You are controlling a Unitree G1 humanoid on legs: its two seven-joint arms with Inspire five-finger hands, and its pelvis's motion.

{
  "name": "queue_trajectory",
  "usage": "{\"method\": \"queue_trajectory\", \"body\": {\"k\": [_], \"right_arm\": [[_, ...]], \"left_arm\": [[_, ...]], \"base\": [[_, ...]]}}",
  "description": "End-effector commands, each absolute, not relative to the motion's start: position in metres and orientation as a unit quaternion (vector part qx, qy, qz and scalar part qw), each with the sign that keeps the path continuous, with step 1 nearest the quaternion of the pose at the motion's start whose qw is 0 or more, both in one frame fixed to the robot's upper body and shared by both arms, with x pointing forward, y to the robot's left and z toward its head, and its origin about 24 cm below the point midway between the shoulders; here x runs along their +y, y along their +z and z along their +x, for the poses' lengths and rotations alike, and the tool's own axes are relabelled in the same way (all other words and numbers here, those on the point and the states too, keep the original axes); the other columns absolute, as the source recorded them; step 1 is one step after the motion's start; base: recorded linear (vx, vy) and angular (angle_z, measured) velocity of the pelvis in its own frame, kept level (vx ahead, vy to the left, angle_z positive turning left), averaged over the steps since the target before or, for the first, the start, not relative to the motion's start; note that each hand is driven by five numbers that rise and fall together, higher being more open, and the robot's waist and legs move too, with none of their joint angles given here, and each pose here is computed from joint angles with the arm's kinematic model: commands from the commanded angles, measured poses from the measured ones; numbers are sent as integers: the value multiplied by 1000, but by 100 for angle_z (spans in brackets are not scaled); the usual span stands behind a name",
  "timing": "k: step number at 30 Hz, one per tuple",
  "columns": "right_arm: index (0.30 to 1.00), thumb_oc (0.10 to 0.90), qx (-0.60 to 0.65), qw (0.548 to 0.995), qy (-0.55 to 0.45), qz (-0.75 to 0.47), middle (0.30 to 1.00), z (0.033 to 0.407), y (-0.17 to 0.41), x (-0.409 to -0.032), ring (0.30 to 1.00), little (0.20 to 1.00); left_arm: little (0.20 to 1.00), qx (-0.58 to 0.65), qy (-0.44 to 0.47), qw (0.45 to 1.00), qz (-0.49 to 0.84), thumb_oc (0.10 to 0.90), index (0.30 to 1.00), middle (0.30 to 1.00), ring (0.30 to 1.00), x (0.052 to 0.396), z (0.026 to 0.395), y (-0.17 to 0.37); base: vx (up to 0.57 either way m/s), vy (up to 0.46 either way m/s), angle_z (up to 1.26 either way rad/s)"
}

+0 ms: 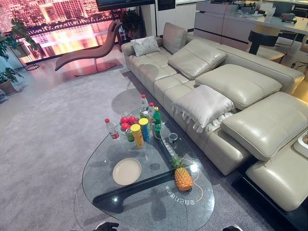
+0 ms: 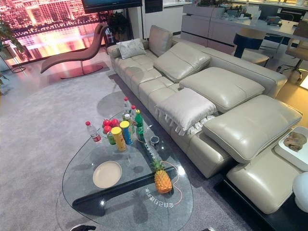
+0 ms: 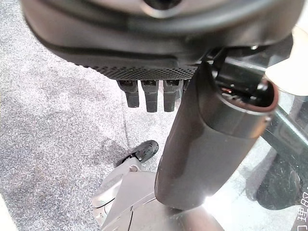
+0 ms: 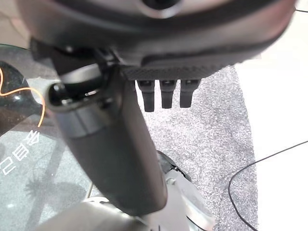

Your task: Pick up the fruit to the plate

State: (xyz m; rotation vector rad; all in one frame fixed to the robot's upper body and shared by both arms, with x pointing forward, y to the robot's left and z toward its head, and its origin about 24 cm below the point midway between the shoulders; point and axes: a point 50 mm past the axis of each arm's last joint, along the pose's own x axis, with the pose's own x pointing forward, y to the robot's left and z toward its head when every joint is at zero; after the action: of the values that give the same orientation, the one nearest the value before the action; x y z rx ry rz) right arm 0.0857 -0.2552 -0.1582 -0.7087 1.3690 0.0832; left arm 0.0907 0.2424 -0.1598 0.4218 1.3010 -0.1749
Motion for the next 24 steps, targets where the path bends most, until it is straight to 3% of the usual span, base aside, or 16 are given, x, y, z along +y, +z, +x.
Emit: {"method": "queue_trajectory", "body": {"k": [1, 24], "right_arm": [[900, 800, 591, 729, 13, -345, 900, 123, -148, -261, 900, 900], [900, 800, 590, 730, 4, -346, 900, 122, -147, -264, 900, 900]], "left_arm": [[900, 565, -108, 794, 196, 800, 900, 900, 900, 226, 130, -154], [900, 566, -102, 796, 189, 800, 900, 900, 900, 226, 131, -154]], "base": [[0, 0, 0], [0, 0, 0]]}}
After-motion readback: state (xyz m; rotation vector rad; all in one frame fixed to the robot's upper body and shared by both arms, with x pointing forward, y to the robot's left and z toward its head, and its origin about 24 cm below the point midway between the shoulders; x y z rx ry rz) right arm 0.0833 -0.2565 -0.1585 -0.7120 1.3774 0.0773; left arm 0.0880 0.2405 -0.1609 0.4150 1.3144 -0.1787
